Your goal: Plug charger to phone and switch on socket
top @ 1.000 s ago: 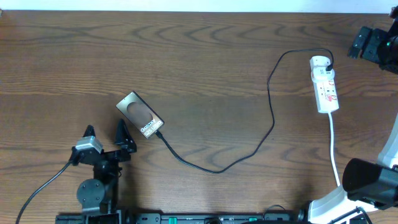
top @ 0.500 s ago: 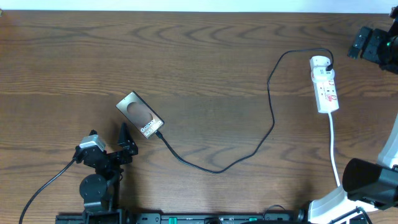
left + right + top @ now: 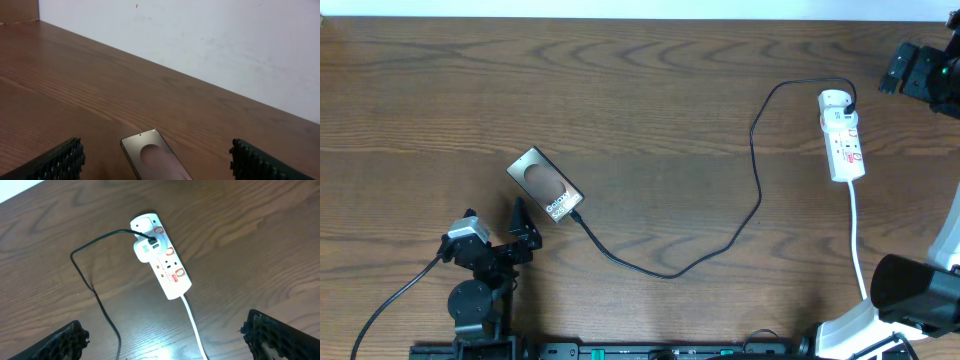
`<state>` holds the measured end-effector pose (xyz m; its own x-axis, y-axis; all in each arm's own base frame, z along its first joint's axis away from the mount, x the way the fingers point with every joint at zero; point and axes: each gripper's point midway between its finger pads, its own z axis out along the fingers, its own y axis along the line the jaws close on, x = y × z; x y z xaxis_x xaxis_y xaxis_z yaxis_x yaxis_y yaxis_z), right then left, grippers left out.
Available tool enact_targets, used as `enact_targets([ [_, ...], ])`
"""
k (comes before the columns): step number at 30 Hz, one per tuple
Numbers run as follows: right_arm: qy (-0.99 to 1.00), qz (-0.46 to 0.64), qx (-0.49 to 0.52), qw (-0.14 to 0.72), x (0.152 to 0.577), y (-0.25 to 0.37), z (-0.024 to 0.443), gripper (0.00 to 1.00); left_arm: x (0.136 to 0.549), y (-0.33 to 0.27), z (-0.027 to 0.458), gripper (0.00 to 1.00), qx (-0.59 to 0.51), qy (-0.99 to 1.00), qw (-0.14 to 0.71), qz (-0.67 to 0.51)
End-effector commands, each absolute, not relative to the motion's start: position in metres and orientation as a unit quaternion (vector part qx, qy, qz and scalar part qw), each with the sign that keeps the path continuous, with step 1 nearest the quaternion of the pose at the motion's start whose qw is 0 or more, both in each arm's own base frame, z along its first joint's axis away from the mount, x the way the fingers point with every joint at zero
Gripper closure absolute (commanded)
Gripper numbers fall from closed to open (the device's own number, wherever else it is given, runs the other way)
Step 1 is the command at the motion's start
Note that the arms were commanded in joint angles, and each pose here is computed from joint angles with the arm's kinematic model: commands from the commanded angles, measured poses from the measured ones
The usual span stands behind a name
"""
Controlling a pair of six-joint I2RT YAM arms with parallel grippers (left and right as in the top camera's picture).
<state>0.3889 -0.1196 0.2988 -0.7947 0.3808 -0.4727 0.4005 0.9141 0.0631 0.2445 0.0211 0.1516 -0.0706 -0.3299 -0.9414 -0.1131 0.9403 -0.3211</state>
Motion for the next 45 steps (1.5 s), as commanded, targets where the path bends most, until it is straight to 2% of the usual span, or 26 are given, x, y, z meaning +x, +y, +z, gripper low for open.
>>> enact_targets([
  [1, 0.946, -0.023, 0.212, 0.246, 0.389, -0.119, 0.299, 0.01, 0.243, 0.023, 0.137, 0.08, -0.155, 0.743, 0.647, -0.073],
  [6, 0.942, -0.03, 0.205, 0.265, 0.382, -0.118, 0.314, 0.01, 0.243, 0.023, 0.137, 0.09, -0.155, 0.743, 0.647, -0.073],
  [8, 0.93, -0.023, 0.201, 0.307, 0.381, -0.109, 0.334, 0.01, 0.243, 0.023, 0.137, 0.08, -0.155, 0.743, 0.647, -0.073],
  [12, 0.856, 0.047, 0.122, 0.5, 0.406, -0.049, 0.41, 0.01, 0.243, 0.023, 0.137, 0.09, -0.155, 0.743, 0.647, -0.073],
  [14, 0.802, 0.064, 0.071, 0.59, 0.405, -0.016, 0.443, 0.01, 0.243, 0.023, 0.137, 0.09, -0.155, 0.743, 0.647, -0.073],
  [18, 0.734, 0.063, -0.024, 0.676, 0.381, 0.028, 0.46, 0.01, 0.243, 0.023, 0.137, 0.09, -0.155, 0.743, 0.647, -0.073],
  [22, 0.707, 0.073, -0.047, 0.702, 0.344, 0.042, 0.426, 0.01, 0.243, 0.023, 0.137, 0.09, -0.155, 0.743, 0.647, -0.073],
  [29, 0.672, 0.06, -0.034, 0.737, 0.292, 0.031, 0.318, 0.01, 0.243, 0.023, 0.137, 0.09, -0.155, 0.743, 0.647, -0.073],
  [36, 0.647, 0.06, -0.034, 0.759, 0.261, 0.029, 0.25, 0.01, 0.243, 0.023, 0.137, 0.09, -0.155, 0.743, 0.647, -0.073],
  [39, 0.648, 0.067, -0.027, 0.758, 0.255, 0.028, 0.22, 0.01, 0.243, 0.023, 0.137, 0.09, -0.155, 0.743, 0.647, -0.073],
  [45, 0.727, 0.064, -0.017, 0.683, 0.25, 0.025, 0.162, 0.01, 0.243, 0.023, 0.137, 0.09, -0.155, 0.743, 0.647, -0.073],
])
